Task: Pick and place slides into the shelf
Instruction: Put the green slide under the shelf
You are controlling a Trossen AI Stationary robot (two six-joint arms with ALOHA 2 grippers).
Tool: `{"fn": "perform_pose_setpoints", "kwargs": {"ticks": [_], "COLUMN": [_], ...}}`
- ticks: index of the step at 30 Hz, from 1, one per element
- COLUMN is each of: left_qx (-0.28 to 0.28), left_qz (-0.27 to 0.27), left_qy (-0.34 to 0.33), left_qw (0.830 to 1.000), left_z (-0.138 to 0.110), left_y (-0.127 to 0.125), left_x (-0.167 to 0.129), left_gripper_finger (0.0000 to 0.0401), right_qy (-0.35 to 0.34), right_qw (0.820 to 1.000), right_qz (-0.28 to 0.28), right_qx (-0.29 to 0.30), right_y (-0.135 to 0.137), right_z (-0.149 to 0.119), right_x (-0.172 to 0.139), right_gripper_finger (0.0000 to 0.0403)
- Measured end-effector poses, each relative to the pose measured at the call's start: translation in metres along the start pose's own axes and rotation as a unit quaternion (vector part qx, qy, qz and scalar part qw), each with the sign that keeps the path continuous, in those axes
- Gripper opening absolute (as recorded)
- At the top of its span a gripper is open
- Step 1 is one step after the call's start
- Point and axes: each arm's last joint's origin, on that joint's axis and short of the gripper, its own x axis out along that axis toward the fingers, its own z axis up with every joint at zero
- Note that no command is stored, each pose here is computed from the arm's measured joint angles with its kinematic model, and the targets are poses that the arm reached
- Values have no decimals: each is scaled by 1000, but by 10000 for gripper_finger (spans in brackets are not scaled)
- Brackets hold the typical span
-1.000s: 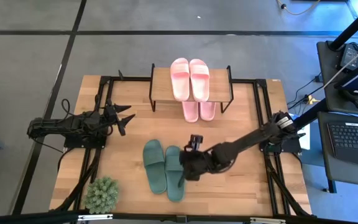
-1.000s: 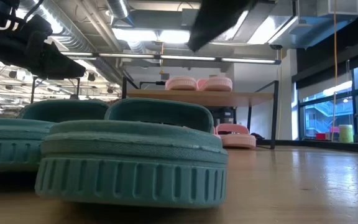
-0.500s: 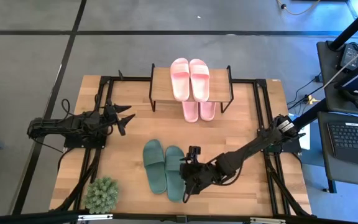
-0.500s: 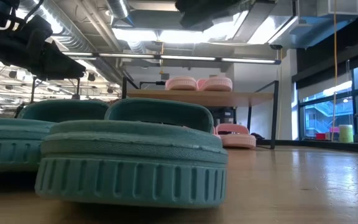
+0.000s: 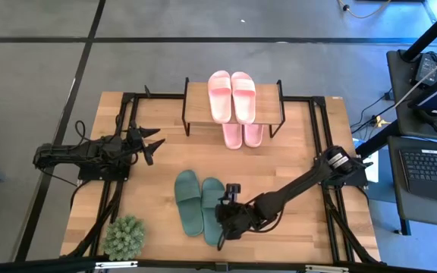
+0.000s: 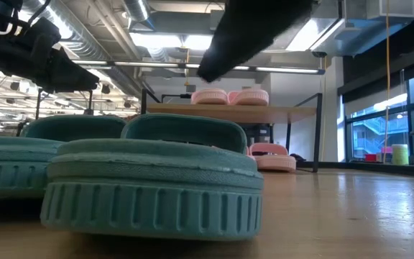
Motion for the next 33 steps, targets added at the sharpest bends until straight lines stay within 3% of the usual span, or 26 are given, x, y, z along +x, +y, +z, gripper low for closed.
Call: {"fn": "perform_pose_setpoints", "kwargs": {"ticks": [7,19,33], "left_qx": [0,0,0], "left_qz": [0,0,0], "left_qy": [0,0,0], "left_qw": [1000,1000,1000], "left_z": [0,0,0], "left_y": [0,0,0], "left_x": [0,0,0], "left_gripper_finger": [224,224,224], "right_qy": [27,65,66], "right_qw": [999,997,997], "right_qz": [-9,-36,-42], "right_qx": [-17,-21,-18], "right_y": [7,-7,-11], "right_z": [-11,-19,-18], "right_x": [18,55,57], "right_gripper_finger": [271,271,271]}}
